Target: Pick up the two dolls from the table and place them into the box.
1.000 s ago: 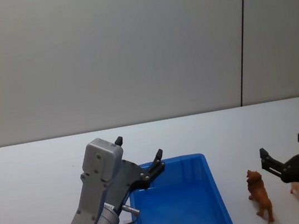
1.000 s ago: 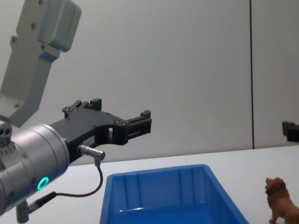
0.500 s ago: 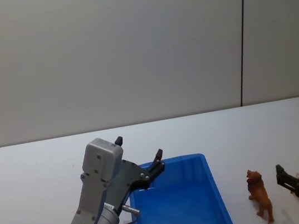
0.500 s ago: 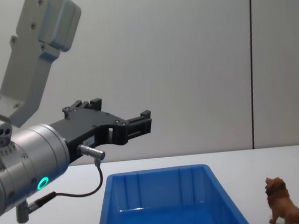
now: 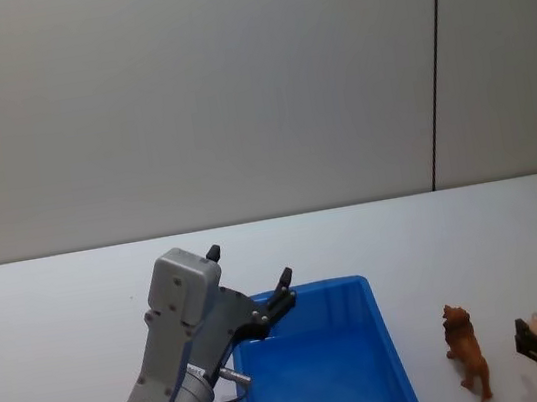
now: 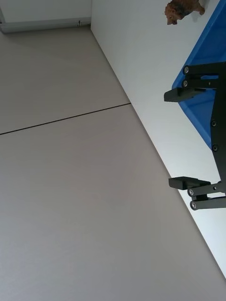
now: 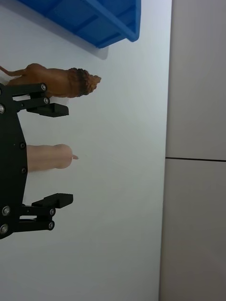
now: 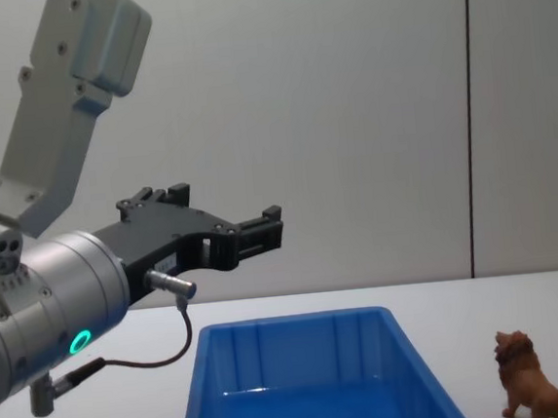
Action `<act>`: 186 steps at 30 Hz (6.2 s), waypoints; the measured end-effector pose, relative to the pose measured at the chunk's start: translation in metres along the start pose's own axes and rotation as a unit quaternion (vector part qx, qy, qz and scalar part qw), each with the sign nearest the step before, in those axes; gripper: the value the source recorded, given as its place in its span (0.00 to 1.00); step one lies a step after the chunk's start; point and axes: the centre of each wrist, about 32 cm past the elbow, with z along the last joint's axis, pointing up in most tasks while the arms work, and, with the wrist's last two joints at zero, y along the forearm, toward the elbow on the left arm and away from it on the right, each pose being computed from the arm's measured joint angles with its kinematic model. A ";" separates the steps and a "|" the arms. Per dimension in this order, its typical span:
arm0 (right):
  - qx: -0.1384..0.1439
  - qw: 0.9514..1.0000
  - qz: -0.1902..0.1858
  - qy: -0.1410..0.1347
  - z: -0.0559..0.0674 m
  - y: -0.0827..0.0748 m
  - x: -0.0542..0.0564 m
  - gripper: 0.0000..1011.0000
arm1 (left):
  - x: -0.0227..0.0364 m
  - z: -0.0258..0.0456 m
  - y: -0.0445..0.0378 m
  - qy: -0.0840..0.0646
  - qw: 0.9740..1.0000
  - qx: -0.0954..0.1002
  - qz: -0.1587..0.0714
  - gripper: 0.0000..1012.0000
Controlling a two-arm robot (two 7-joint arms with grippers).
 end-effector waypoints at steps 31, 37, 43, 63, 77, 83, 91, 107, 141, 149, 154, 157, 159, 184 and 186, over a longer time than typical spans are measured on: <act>-0.062 0.997 0.012 0.032 -0.023 0.017 0.002 0.53 | 0.0000 0.0000 0.0000 0.000 1.000 0.000 0.000 0.99; -0.057 0.998 0.015 0.027 -0.022 0.017 -0.001 0.37 | 0.0000 0.0000 0.0000 0.000 1.000 0.000 0.000 0.99; -0.038 0.999 0.016 0.016 -0.016 0.015 -0.003 0.36 | 0.0000 0.0000 0.0000 0.000 1.000 0.000 0.000 0.99; 0.046 0.995 0.090 -0.004 0.020 0.015 -0.025 0.36 | 0.0000 0.0000 0.0000 0.000 1.000 0.000 0.000 0.99; 0.055 0.979 0.196 0.013 0.034 0.036 -0.051 0.36 | 0.0000 0.0000 0.0000 0.000 1.000 0.000 0.000 0.99; 0.048 0.970 0.238 0.023 0.036 0.045 -0.063 0.36 | 0.0000 0.0000 0.0000 0.000 1.000 0.000 0.000 0.99; 0.038 0.962 0.270 0.031 0.036 0.053 -0.075 0.61 | 0.0000 0.0000 0.0000 0.000 1.000 0.000 0.000 0.99; 0.033 0.971 0.234 0.017 0.035 0.049 -0.077 0.99 | 0.0000 0.0000 0.0000 0.000 1.000 0.000 0.000 0.99; 0.008 0.996 0.084 -0.013 0.022 0.010 -0.046 0.99 | 0.0000 0.0000 0.0000 0.000 1.000 0.000 0.000 0.99; -0.013 0.997 0.078 -0.007 0.012 0.013 -0.045 0.99 | 0.0000 0.0000 0.0000 0.000 1.000 0.000 0.000 0.99; -0.029 0.997 0.075 -0.001 0.005 0.017 -0.045 0.97 | 0.0000 0.0000 0.0000 0.000 1.000 0.000 0.000 0.99; -0.037 0.997 0.075 0.002 0.001 0.020 -0.045 0.90 | 0.0000 0.0000 0.0000 0.000 1.000 0.000 0.000 0.99; -0.042 0.996 0.075 0.005 -0.001 0.022 -0.046 0.85 | 0.0000 0.0000 0.0000 0.000 1.000 0.000 0.000 0.99; -0.048 0.996 0.079 0.016 -0.010 0.029 -0.051 0.29 | 0.0000 0.0000 0.0000 0.000 1.000 0.000 0.000 0.99; -0.038 0.996 0.079 0.012 -0.008 0.028 -0.051 0.29 | 0.0000 0.0000 0.0000 0.000 1.000 0.000 0.000 0.99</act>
